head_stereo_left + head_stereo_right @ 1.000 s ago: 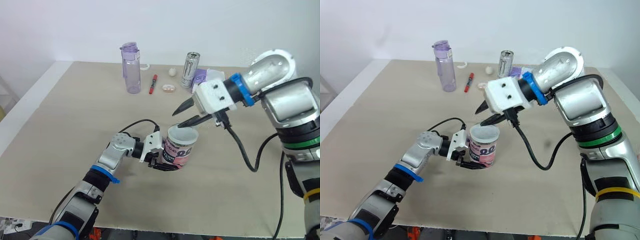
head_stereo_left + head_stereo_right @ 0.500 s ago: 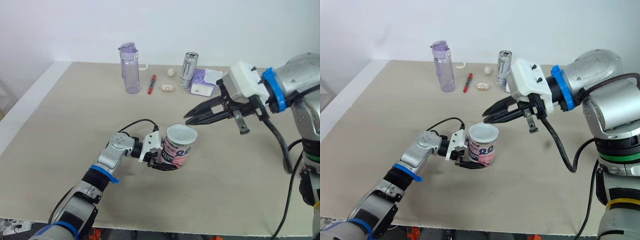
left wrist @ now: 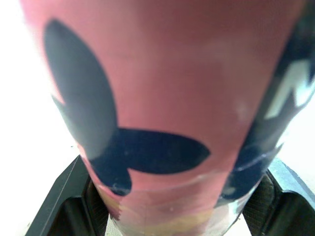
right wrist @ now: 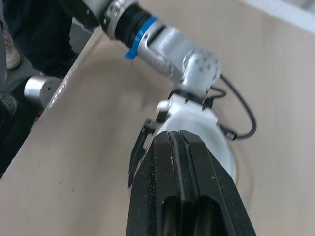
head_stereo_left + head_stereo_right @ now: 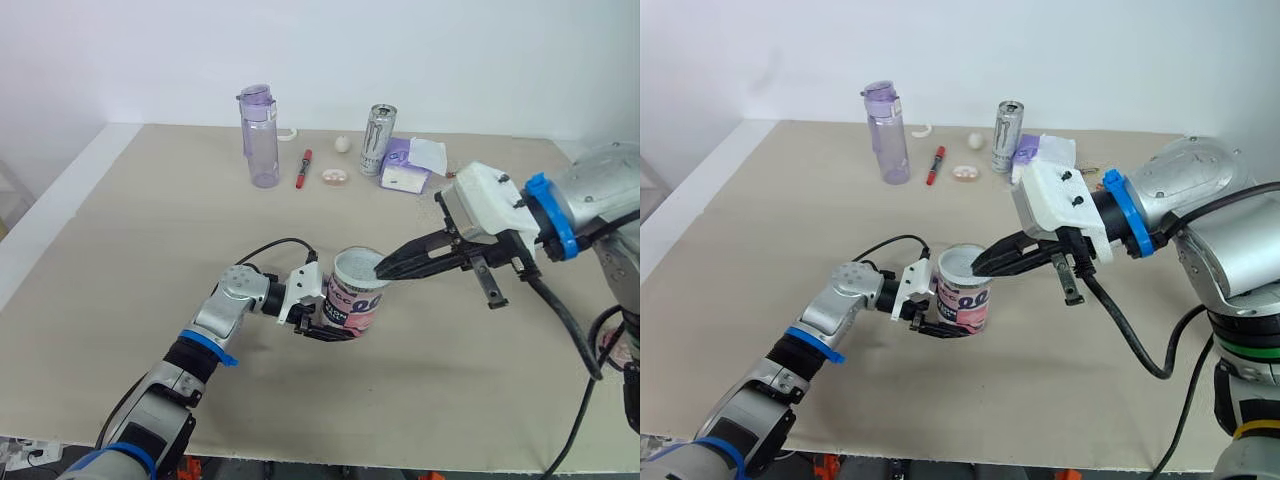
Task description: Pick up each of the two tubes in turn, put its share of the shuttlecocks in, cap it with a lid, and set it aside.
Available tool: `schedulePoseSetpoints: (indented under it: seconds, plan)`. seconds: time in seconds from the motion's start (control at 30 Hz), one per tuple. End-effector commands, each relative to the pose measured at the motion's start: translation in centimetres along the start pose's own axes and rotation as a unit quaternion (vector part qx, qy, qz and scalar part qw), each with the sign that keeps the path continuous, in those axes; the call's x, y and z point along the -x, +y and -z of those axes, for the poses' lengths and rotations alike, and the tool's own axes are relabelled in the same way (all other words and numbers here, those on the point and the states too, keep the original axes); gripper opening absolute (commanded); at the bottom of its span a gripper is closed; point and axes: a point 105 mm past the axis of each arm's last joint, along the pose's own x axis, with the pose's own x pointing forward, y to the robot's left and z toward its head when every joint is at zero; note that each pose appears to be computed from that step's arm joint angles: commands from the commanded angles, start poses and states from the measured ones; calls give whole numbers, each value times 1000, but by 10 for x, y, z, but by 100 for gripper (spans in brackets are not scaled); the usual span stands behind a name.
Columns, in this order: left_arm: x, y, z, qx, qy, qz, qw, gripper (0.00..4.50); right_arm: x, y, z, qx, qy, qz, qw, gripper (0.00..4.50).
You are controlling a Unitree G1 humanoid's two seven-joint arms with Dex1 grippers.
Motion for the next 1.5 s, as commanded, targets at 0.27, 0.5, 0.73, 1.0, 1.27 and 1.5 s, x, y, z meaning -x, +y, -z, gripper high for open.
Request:
schedulePoseSetpoints:
  seconds: [0.27, 0.5, 0.73, 1.0, 1.27, 1.5]
  plan:
    - [3, -7, 25, 39, 41, 1, 998, 306, -1, -1, 5, 18, 18, 4, 1000, 12]
    - [3, -8, 26, 40, 42, 1, 998, 306, -4, 1, 9, 17, 17, -2, 1000, 12]
    - [2, -9, 26, 41, 42, 2, 998, 306, -4, -5, 5, 31, 10, 10, 999, 12]
    - [1, -8, 25, 42, 40, 1, 998, 306, -6, -10, 4, 44, 10, 12, 999, 12]
    - [1, -9, 25, 43, 41, 3, 998, 306, -11, -16, 8, 52, 17, 11, 998, 12]
    - [1, -8, 25, 44, 41, 1, 998, 306, -25, -22, 13, 52, 19, -2, 998, 12]
